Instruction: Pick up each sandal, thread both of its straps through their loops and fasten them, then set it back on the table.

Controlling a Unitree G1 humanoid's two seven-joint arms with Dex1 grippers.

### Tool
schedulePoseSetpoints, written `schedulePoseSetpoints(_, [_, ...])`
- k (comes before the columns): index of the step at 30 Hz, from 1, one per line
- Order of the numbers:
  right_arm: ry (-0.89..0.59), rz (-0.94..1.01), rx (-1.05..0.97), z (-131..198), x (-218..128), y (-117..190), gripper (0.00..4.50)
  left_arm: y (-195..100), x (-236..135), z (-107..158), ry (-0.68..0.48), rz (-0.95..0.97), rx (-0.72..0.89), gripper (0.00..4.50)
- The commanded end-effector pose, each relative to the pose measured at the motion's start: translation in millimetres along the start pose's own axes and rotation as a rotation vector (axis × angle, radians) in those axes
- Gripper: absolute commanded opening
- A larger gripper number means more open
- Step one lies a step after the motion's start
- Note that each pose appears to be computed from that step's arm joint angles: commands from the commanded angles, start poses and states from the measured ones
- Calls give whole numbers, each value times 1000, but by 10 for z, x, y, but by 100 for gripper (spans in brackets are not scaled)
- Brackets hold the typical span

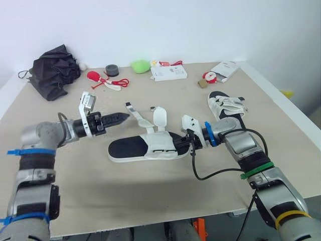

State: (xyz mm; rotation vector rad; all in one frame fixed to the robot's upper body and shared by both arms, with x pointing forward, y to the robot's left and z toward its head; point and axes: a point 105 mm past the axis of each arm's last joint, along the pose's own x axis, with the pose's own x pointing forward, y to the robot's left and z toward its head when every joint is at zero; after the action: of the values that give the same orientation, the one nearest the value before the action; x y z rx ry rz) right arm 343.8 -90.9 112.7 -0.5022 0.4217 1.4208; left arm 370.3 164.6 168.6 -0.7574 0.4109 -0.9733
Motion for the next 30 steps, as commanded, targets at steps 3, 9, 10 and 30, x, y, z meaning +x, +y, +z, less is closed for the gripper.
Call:
schedulePoseSetpoints(3, [105, 20, 64, -319, 108, 101, 0, 546, 248, -68, -114, 297, -226, 317])
schedulePoseSetpoints(9, [93, -1, 63, -278, 91, 71, 0, 645, 434, -235, -86, 356, -323, 317])
schedulePoseSetpoints(10, [92, -2, 64, -278, 94, 70, 0, 646, 466, -217, -98, 361, -325, 317])
schedulePoseSetpoints(30, [84, -14, 68, -277, 104, 70, 0, 706, 804, 97, -321, 493, -249, 3])
